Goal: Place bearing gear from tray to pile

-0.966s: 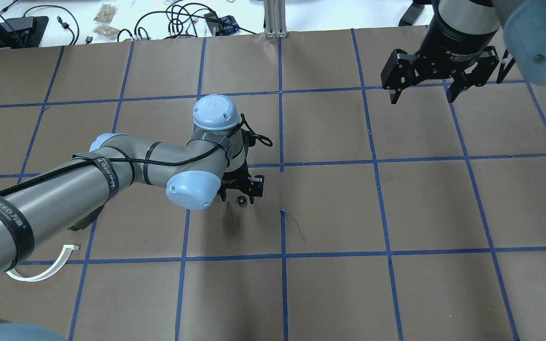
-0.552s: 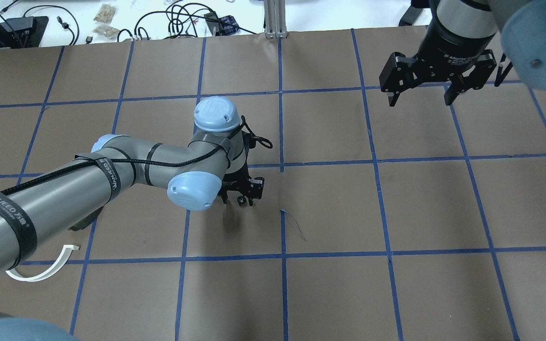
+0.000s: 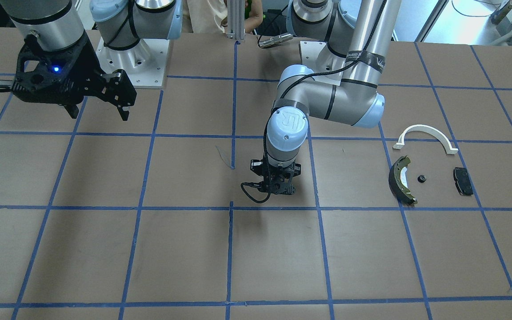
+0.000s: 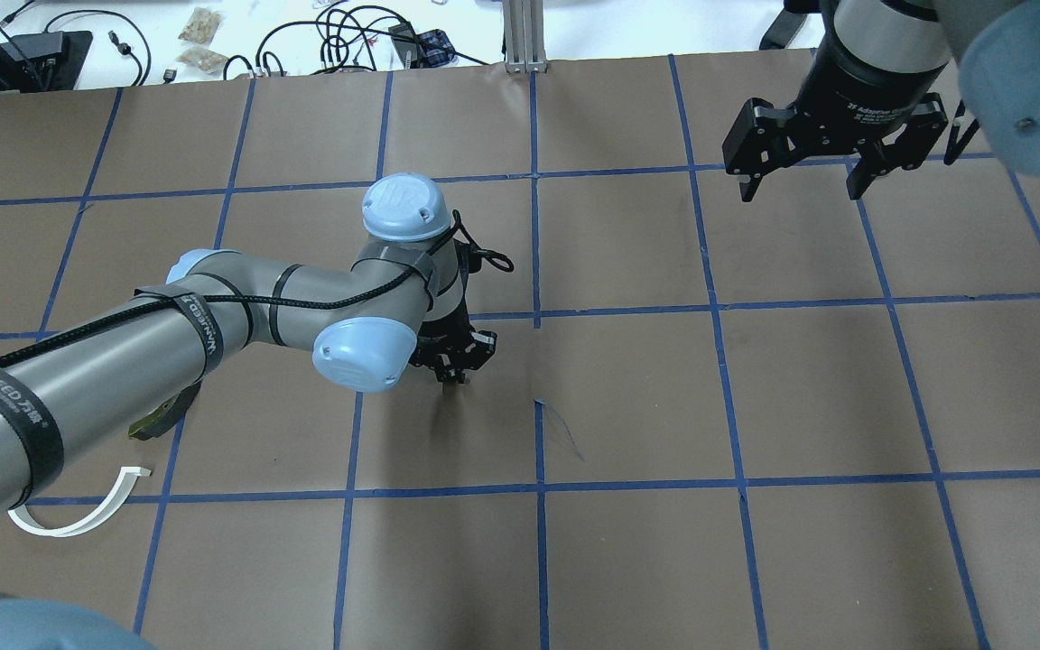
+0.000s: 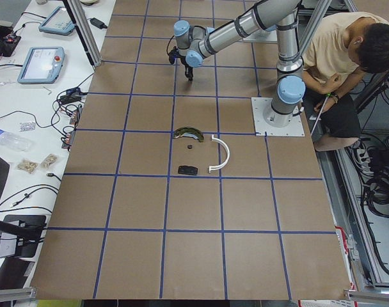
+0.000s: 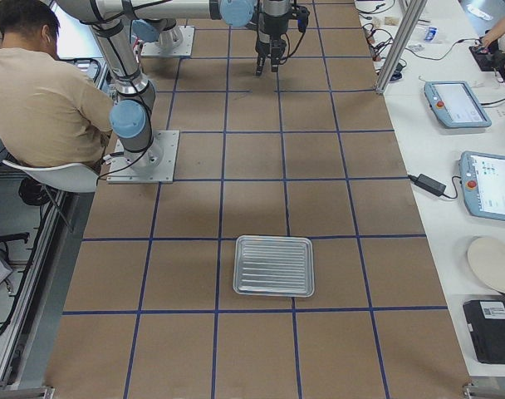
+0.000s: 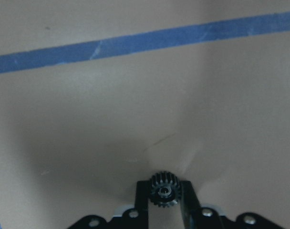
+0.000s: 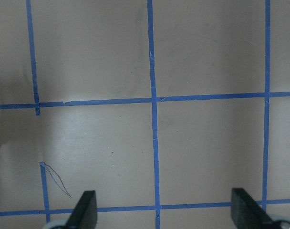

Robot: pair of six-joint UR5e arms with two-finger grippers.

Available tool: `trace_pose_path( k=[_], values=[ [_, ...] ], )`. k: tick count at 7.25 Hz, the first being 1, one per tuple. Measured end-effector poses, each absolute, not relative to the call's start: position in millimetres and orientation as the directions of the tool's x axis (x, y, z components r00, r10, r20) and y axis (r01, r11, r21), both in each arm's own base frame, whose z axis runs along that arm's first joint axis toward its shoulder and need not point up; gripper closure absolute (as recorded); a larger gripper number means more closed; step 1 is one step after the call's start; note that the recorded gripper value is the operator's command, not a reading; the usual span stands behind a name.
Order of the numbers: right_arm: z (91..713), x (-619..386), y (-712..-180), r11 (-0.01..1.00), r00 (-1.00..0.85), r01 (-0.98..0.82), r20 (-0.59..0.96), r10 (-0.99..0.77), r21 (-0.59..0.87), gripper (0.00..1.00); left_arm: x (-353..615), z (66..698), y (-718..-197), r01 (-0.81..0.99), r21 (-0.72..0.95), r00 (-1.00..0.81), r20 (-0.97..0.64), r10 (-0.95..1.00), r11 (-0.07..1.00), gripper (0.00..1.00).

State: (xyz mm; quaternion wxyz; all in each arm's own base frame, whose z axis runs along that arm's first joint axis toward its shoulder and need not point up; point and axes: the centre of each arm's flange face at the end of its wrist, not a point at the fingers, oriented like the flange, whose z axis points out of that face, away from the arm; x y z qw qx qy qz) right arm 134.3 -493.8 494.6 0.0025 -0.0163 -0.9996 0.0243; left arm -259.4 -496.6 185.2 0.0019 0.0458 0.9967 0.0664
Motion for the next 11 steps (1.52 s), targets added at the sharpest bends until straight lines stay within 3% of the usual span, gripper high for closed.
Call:
trace_pose_path(
  k=[2,5,8,11],
  values=[
    [495.2,133.9,-494.1,0.998,-0.999,0.034,0.003,0.034,-0.05,0.0,-218.1,228.0,-541.4,0.027,0.123,-1.0,0.004,0.026,0.992,1.0],
    [495.4,134.2,-494.1,0.998,-0.999,0.034,0.002,0.034,-0.051,0.0,-77.2,318.0,-608.8,0.002,0.191,-1.0,0.027,-0.003,0.982,1.0],
    [495.4,134.4,-494.1,0.998,-0.999,0.035,0.0,0.035,-0.051,0.0,100.0,335.3,-603.0,0.035,0.247,-0.999,0.0,0.036,0.968,1.0],
    [495.9,134.6,-494.2,0.998,-0.999,0.035,0.0,0.035,-0.052,0.0,195.5,294.1,-569.2,0.098,0.287,-0.995,0.006,0.1,0.953,1.0]
  ],
)
